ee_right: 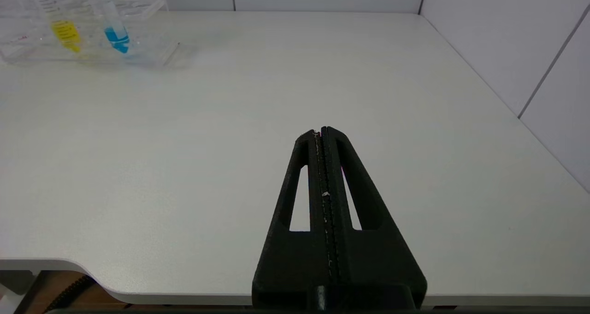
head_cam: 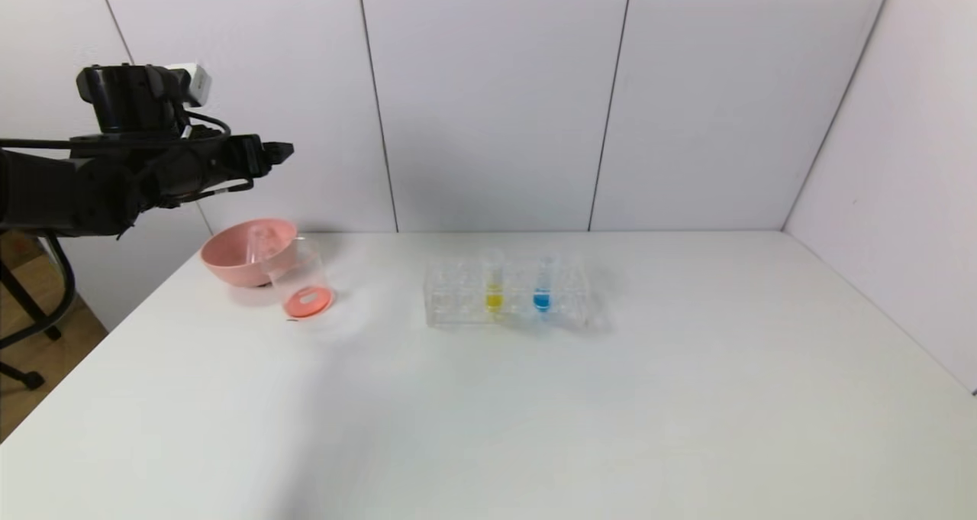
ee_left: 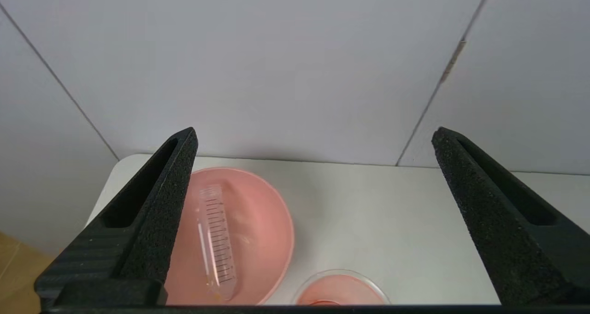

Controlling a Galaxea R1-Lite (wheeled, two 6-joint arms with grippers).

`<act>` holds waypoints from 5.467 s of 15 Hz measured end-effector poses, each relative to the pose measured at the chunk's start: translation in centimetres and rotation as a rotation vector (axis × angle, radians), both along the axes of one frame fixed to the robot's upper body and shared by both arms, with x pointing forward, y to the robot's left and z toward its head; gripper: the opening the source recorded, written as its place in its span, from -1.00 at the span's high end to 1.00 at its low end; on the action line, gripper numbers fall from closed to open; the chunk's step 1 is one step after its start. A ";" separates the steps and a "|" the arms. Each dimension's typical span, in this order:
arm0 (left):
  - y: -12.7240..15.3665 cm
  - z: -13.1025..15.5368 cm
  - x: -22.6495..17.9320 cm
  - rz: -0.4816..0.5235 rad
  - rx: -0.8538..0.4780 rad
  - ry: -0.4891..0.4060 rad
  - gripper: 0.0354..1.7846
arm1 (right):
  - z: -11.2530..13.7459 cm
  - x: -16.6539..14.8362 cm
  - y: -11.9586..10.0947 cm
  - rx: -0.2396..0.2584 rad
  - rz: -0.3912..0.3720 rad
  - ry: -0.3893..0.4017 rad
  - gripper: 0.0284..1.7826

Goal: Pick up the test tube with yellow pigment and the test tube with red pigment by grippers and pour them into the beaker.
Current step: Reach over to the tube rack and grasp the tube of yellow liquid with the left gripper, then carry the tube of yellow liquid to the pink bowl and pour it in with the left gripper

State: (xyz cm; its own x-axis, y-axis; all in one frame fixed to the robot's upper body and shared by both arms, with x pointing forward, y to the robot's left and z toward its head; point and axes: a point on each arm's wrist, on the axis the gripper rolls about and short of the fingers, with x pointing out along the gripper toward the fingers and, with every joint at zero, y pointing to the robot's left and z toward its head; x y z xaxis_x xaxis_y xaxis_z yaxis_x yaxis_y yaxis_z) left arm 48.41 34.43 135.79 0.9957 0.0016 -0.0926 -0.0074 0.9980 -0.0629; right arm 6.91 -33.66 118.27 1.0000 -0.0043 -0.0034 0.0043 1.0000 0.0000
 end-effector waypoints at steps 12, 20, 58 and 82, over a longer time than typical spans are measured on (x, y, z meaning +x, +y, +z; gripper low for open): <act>-8.5 1.3 -10.7 -0.261 -0.009 -0.023 -0.99 | 0.0 0.0 0.0 0.000 0.000 0.000 0.91; -15.4 0.1 -15.1 -0.378 0.004 -0.010 -0.99 | 0.0 0.0 0.0 0.000 0.000 0.000 0.91; -28.4 -15.9 -4.7 -0.221 0.034 -0.130 -0.99 | 0.0 0.0 0.0 0.000 0.000 0.000 0.91; -28.4 -16.2 -4.3 -0.221 0.069 -0.115 0.50 | 0.0 0.0 0.0 0.000 0.000 0.000 0.91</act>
